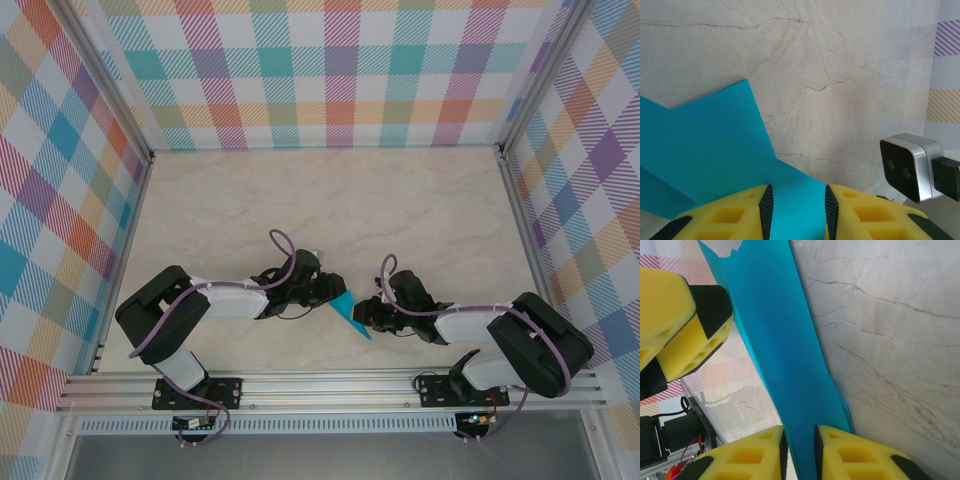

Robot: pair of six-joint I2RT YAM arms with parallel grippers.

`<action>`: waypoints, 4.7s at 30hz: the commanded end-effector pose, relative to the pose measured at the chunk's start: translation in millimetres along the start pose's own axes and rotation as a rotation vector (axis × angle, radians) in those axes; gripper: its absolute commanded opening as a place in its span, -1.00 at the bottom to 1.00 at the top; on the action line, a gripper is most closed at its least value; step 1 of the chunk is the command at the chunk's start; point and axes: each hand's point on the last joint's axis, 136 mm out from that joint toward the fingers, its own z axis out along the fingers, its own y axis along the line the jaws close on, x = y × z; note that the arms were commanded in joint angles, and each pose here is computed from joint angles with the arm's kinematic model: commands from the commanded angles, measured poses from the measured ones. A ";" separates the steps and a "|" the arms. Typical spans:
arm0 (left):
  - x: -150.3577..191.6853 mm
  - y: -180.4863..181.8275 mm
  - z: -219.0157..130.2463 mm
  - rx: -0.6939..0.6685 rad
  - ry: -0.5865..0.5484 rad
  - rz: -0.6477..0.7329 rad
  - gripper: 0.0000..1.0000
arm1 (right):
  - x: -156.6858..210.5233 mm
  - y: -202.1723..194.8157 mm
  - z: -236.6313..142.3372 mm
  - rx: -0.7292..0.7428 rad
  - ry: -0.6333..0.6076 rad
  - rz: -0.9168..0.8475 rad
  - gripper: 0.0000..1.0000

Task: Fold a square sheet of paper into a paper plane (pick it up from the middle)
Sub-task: Perform the fifth fold on the wing at the bottom-center of the table.

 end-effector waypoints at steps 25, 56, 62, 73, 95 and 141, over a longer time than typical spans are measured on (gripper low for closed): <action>1.7 10.8 8.5 -0.064 -0.011 0.002 -0.34 | 3.7 -1.9 0.0 0.083 0.089 -0.111 -0.37; 10.0 48.1 19.8 -0.219 0.034 -0.017 -0.35 | 9.3 -32.8 -0.4 0.279 0.124 -0.006 -0.78; 14.4 57.4 22.5 -0.247 0.053 -0.016 -0.36 | 7.6 -27.3 -6.9 0.287 0.114 -0.013 -0.67; 15.5 56.3 24.5 -0.255 0.073 0.002 -0.36 | -6.4 8.7 -36.6 0.261 0.043 -0.101 -0.45; 15.5 57.8 19.6 -0.271 0.070 0.011 -0.37 | 1.9 29.1 -1.9 0.015 0.214 0.001 -0.73; 9.3 60.9 13.5 -0.297 0.054 -0.002 -0.39 | 60.3 -41.7 -12.1 0.221 0.385 0.073 -0.72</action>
